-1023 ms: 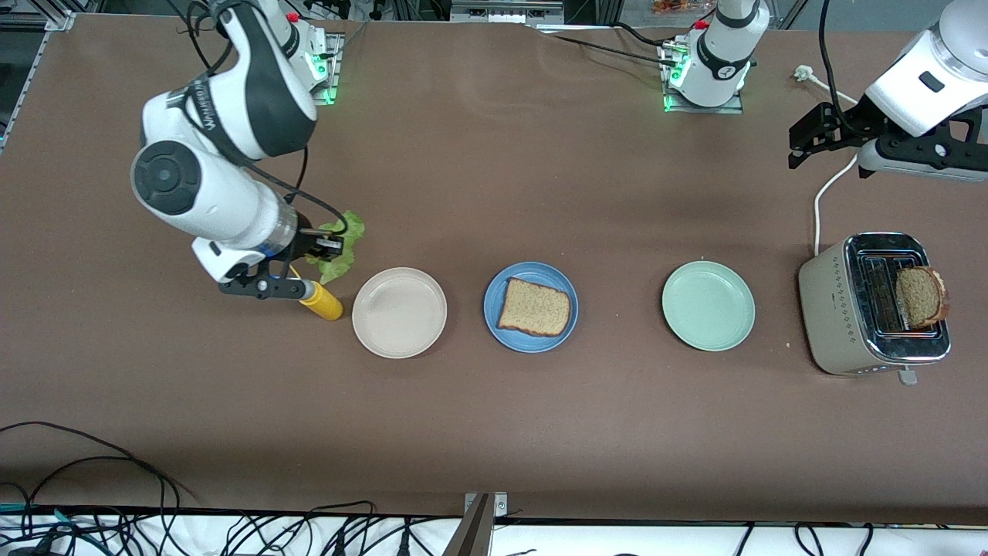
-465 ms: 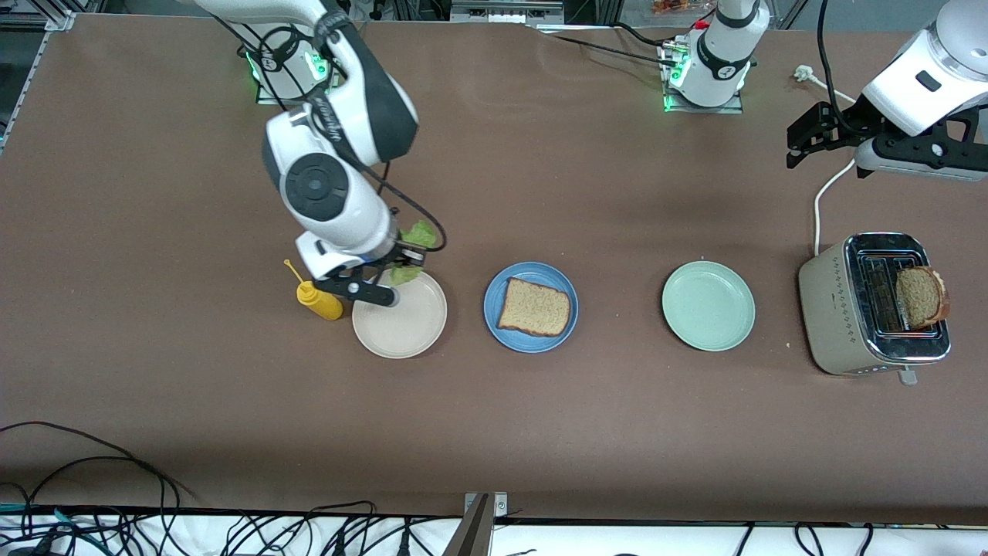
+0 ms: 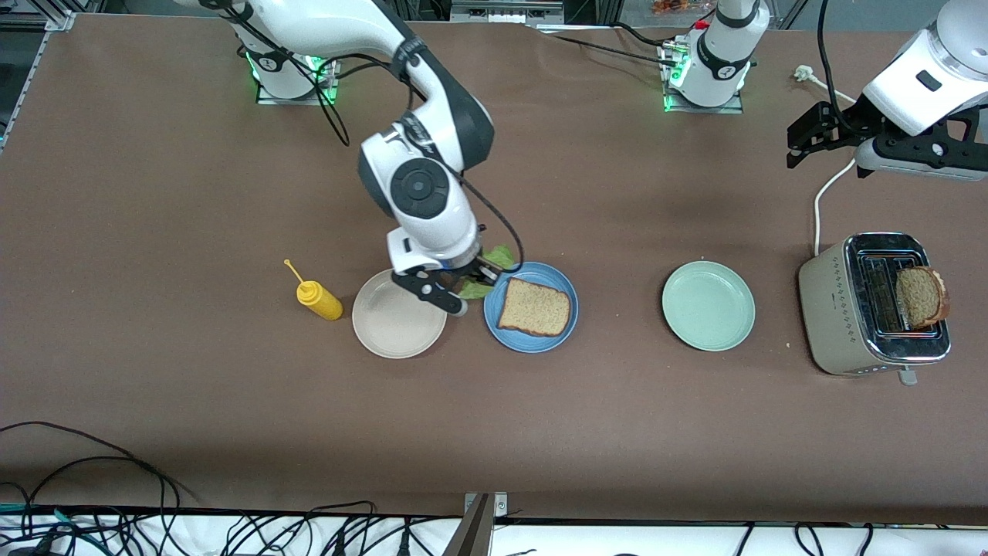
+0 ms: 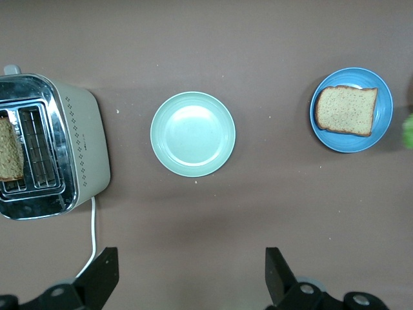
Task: Make sandwich in blue plate with both arms
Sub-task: 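Carry the lettuce with the right gripper over the bread on the blue plate, then lower the lettuce onto the bread and open the right gripper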
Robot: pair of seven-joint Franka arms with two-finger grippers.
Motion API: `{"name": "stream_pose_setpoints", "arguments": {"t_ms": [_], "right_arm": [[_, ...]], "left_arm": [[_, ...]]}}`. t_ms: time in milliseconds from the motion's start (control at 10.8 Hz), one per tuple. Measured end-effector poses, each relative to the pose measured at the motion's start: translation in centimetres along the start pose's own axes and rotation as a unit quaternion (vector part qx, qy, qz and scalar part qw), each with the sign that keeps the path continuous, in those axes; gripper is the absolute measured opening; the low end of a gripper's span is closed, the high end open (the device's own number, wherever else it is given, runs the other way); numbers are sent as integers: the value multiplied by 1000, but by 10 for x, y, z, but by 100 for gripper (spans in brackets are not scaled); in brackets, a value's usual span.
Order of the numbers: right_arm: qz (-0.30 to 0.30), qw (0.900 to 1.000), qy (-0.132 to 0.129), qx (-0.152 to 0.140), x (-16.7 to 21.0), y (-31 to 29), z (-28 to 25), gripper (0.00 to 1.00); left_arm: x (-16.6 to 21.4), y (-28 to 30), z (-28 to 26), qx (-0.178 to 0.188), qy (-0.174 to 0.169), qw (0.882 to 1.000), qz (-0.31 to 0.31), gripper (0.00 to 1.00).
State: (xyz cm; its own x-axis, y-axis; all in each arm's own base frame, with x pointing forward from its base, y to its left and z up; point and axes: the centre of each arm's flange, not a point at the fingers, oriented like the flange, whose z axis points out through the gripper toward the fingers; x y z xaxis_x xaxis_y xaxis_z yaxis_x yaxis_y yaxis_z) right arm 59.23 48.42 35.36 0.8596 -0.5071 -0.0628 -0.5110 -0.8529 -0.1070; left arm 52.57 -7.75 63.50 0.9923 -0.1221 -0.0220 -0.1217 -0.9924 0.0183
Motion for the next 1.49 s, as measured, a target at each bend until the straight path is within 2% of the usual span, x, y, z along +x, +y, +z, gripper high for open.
{"name": "stream_pose_setpoints", "arguments": {"t_ms": [186,372,558,837,1395,1488], "right_arm": [[60,998,9,36,-19,-20,33,5],[112,991,18,75,-31,-33,56,5],[132,987,20,92,-43,-40,72,5],[143,985,19,92,-54,-43,87,5],[141,987,22,72,-49,-34,130,5],[137,987,24,74,-48,-34,132,8]], "left_arm": [[0,0,0,0,0,1000,0,100],[0,0,0,0,0,1000,0,100],[0,0,0,0,0,1000,0,100],[0,0,0,0,0,1000,0,100],[0,0,0,0,0,1000,0,100],[0,0,0,0,0,1000,0,100]]}}
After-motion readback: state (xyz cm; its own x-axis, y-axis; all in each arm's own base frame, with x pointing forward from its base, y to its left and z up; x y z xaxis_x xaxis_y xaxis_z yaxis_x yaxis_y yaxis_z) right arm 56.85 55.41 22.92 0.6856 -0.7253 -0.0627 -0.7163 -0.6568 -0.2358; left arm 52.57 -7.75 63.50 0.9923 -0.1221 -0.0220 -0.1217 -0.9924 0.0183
